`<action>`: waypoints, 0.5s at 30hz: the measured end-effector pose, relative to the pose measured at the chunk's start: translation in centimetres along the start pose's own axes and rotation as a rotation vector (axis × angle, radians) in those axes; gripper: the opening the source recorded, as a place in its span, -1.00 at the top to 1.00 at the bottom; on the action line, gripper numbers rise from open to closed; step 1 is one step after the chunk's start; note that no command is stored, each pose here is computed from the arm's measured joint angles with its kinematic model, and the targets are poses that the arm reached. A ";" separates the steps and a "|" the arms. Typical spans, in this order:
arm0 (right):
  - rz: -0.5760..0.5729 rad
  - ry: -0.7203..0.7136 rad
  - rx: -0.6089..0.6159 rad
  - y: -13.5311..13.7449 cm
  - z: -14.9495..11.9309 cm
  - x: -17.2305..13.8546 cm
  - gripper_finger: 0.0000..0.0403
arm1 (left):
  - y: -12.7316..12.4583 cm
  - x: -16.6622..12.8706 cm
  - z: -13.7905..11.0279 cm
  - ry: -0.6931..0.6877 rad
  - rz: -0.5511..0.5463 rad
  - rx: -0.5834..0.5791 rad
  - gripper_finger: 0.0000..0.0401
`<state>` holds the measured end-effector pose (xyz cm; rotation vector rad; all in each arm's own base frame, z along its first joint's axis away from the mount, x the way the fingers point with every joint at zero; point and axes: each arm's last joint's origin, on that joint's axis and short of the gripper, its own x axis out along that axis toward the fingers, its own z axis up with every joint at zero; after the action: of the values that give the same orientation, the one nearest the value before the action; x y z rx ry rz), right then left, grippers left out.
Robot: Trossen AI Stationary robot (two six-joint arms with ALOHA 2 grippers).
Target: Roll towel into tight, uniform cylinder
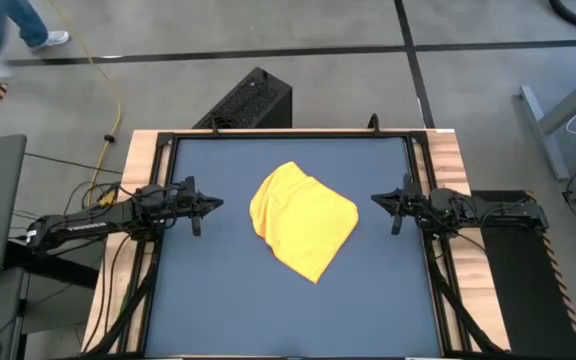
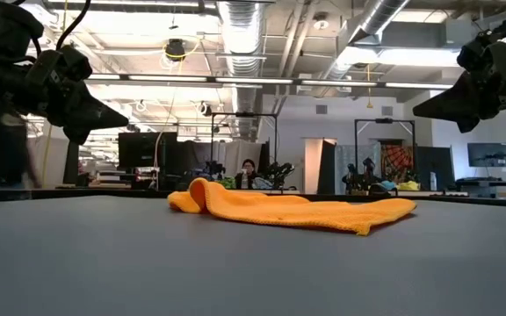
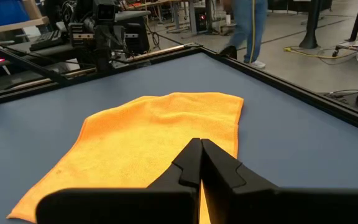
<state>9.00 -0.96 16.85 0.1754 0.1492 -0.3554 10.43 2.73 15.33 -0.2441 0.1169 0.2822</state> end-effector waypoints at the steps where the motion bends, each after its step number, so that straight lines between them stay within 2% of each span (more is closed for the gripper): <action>1: 0.000 0.000 0.000 0.0 0.0 0.0 0.84 | 0.0 0.0 0.0 0.000 0.000 0.000 1.00; 7: 0.000 0.000 0.000 0.0 0.0 0.0 0.84 | 0.0 0.0 0.0 -0.003 0.008 0.011 1.00; 12: -0.004 0.000 -0.029 0.0 0.0 0.0 0.84 | 0.0 0.0 0.1 -0.006 -0.009 -0.165 1.00; 15: -0.013 -0.026 -0.089 -0.1 0.2 0.1 0.84 | -0.1 0.0 0.5 -0.046 -0.026 -0.189 1.00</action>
<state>9.05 -1.09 17.04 0.0816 0.1403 -0.3635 10.49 2.72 15.82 -0.4257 0.0413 0.2734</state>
